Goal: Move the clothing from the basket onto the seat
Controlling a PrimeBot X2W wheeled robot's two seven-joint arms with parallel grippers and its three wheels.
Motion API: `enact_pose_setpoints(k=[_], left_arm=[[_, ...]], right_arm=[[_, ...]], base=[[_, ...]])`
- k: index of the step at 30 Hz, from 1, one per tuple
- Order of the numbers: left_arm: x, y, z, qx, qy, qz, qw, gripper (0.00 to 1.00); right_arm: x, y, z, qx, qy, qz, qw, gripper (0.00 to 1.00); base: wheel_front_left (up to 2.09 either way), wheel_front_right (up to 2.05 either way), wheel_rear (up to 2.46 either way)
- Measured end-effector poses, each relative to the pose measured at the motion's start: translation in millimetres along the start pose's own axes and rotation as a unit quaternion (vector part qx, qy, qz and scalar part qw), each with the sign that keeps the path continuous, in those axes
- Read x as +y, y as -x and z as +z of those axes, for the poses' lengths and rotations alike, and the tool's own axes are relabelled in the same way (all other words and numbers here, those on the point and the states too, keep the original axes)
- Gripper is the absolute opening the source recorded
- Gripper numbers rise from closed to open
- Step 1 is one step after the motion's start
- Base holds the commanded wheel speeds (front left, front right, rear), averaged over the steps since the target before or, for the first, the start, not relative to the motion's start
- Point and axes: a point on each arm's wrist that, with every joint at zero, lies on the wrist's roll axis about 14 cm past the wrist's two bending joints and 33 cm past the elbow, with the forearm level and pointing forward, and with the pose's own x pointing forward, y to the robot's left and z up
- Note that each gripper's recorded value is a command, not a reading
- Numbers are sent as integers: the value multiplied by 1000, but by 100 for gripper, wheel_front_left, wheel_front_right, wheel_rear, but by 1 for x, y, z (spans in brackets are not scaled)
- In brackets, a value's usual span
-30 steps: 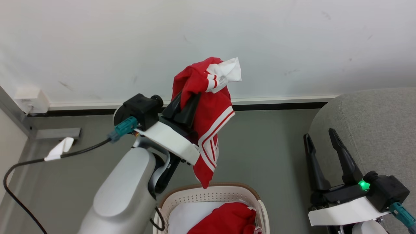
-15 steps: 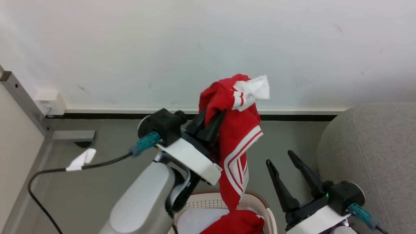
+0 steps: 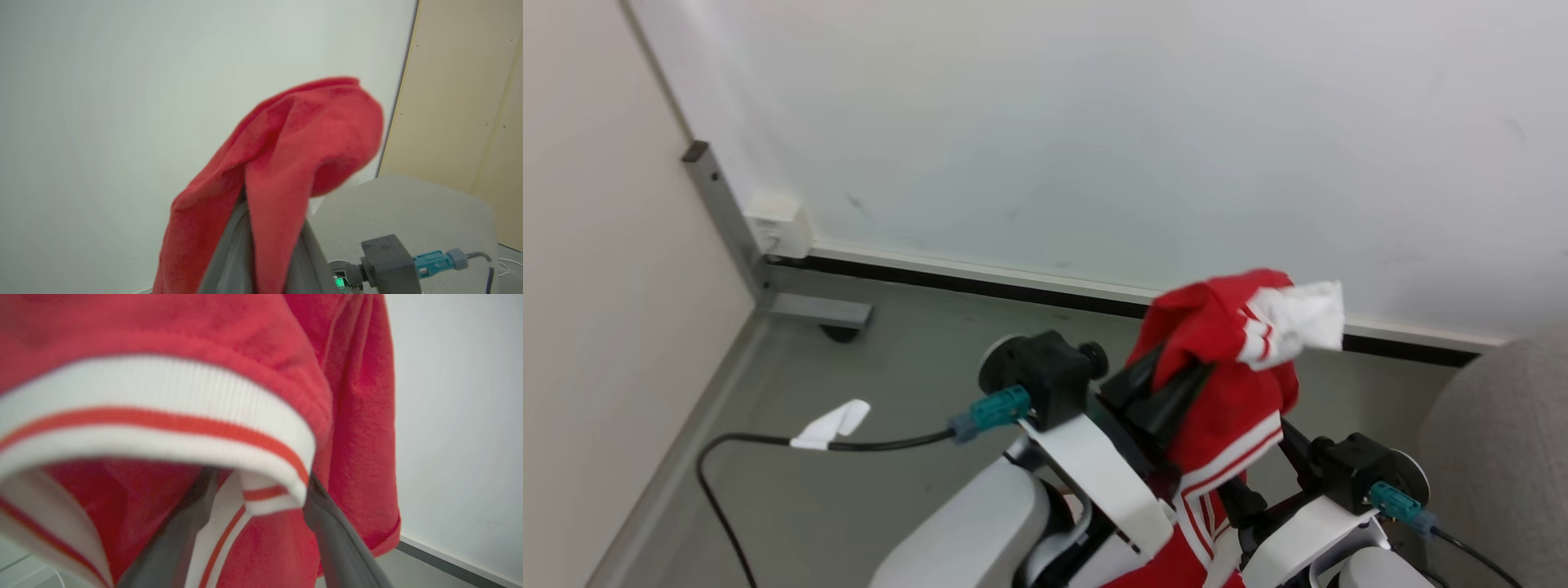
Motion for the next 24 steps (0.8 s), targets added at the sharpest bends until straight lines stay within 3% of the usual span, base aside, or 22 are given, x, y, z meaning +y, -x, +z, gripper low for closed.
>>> enact_pose_setpoints(k=[10, 11, 12, 19, 24], left_arm=[[-8, 30, 3, 18, 17, 15, 1000, 0], [-7, 33, 3, 18, 18, 20, 999, 0], [-4, 35, 3, 19, 16, 25, 999, 0], [10, 40, -3, 29, 16, 46, 998, 0], [17, 37, -8, 29, 27, 55, 998, 0]], right_arm=[[59, -33, 12, -13, 3, 98, 995, 100], [64, -35, 15, -17, 2, 105, 994, 40], [68, -37, 17, -20, -1, 110, 994, 0], [74, -38, 17, -21, -12, 119, 993, 0], [57, -33, 23, -32, -22, 95, 995, 0]], base=[[0, 0, 0], [0, 0, 0], [0, 0, 0], [0, 0, 0], [0, 0, 0]])
